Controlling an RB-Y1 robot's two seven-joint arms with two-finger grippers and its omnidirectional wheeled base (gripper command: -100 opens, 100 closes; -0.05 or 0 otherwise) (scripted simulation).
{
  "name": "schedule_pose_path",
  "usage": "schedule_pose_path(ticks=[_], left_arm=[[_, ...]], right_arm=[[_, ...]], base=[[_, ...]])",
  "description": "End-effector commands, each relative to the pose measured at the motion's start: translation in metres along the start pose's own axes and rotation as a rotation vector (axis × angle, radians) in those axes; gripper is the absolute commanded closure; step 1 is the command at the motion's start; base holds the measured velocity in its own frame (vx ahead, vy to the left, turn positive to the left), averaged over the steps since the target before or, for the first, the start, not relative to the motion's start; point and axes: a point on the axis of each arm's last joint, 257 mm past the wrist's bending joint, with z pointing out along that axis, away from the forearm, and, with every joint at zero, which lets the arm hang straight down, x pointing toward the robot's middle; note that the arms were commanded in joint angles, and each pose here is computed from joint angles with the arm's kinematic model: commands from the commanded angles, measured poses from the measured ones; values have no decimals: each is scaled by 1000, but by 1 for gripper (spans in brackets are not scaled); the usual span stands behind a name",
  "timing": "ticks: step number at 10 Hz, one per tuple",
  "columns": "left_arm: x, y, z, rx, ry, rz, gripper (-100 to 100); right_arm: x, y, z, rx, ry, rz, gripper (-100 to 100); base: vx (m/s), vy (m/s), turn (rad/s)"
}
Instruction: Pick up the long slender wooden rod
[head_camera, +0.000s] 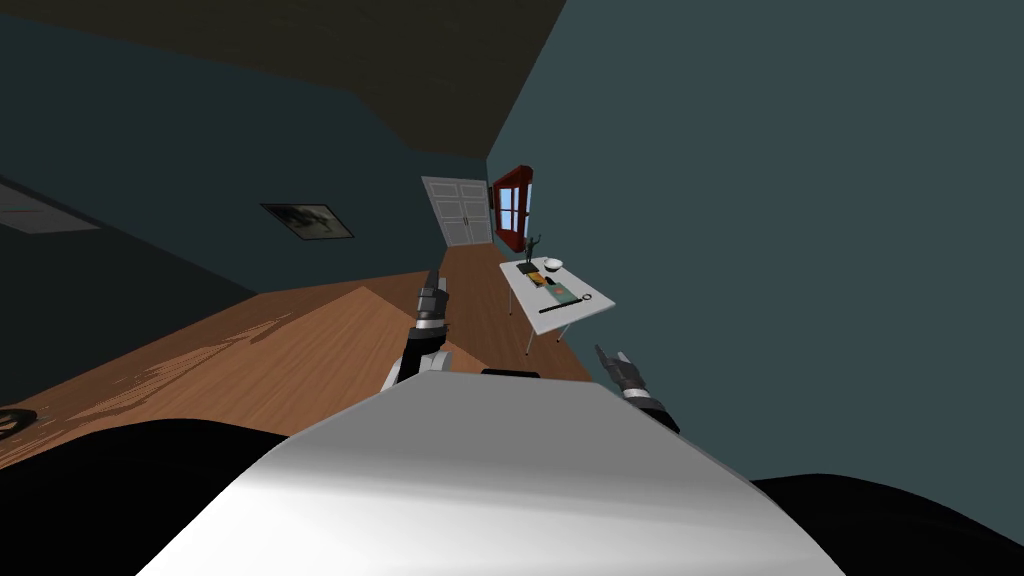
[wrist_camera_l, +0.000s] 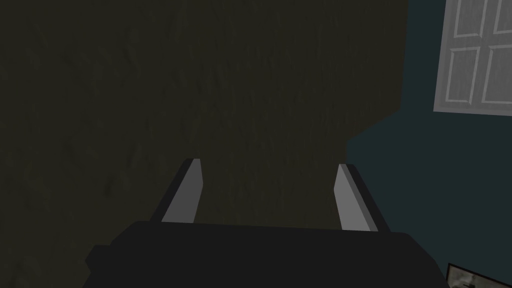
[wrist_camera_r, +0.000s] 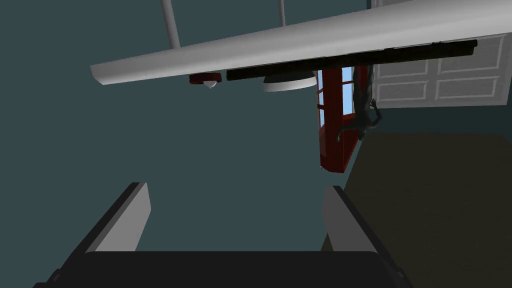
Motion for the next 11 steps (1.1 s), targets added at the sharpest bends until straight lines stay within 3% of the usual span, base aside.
schedule_pose_path(ticks=[1,2,3,4,5,6,7,8,9,10,11], left_arm=[[0,0,0,0,0,0,0],[0,0,0,0,0,0,0],[0,0,0,0,0,0,0],[0,0,0,0,0,0,0],[0,0,0,0,0,0,0],[0,0,0,0,0,0,0],[0,0,0,0,0,0,0],[0,0,0,0,0,0,0],[0,0,0,0,0,0,0],[0,0,0,0,0,0,0],[0,0,0,0,0,0,0]], right_arm=[[20,-21,-20,14,70,-119,-100],[20,-21,-20,13,70,-137,-100],[35,-39,-39,18,133,-236,-100],[35,-39,-39,17,133,-253,-100],[49,-58,-58,13,198,-355,-100],[49,-58,-58,12,198,-369,-100],[60,-76,-79,1,263,-467,-100],[60,-76,-79,-1,263,-485,-100],[69,-93,-100,-19,328,-576,-100],[69,-93,-100,-23,328,-599,-100],[76,-110,-122,-48,393,-688,-100]], base=[[43,131,7],[20,128,-2],[24,146,15],[28,113,-9],[39,130,32],[55,116,-1],[114,118,25],[100,107,8],[88,109,31],[59,102,15],[102,127,35]])
